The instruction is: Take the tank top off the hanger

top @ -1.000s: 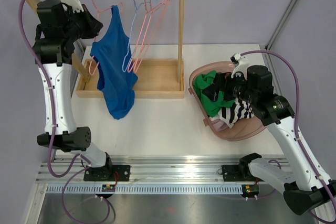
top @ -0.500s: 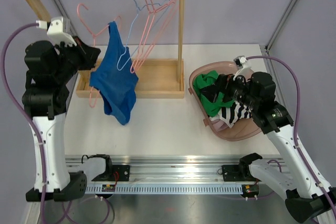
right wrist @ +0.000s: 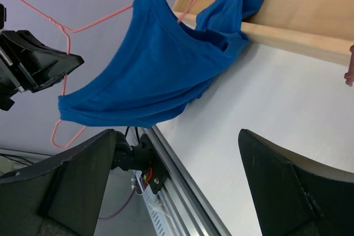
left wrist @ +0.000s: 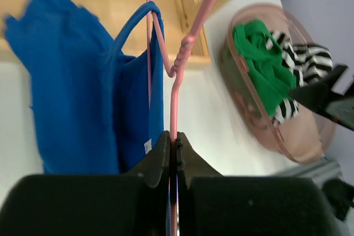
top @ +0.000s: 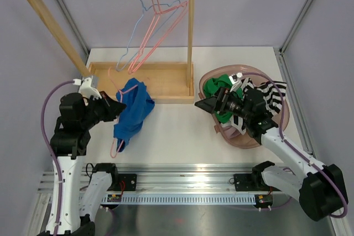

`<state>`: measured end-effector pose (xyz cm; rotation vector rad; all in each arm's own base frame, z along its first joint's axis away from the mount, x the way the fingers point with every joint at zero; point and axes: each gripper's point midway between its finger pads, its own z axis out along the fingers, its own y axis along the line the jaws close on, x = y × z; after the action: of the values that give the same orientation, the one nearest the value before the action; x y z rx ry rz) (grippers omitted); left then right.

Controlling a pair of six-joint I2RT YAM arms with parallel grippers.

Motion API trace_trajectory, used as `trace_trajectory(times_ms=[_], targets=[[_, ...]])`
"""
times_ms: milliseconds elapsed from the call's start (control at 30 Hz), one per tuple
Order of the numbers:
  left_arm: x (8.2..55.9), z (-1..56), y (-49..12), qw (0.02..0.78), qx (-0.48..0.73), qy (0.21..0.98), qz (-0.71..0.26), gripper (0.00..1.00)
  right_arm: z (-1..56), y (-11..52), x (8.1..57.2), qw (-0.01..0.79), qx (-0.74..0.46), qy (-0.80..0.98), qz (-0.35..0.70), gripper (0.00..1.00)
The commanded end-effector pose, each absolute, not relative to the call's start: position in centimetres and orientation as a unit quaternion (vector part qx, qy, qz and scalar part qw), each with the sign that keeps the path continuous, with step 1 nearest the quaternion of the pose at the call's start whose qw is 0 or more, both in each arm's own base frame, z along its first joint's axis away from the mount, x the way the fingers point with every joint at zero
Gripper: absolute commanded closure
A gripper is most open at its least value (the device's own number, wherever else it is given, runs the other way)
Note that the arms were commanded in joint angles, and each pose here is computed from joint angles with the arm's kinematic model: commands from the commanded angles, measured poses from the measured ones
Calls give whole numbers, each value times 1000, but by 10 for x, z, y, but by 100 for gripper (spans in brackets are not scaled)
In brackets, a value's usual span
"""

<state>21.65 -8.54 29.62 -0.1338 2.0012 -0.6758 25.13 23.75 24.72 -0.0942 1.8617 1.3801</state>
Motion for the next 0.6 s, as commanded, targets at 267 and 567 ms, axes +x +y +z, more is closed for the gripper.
trace_trajectory(times_ms=[267, 567], targets=[[159, 283, -154, 404, 43, 771, -490, 100, 236, 325, 249, 434, -72, 741, 508, 5], [140, 281, -169, 368, 88, 768, -517, 100, 231, 369, 267, 435, -115, 748, 489, 17]])
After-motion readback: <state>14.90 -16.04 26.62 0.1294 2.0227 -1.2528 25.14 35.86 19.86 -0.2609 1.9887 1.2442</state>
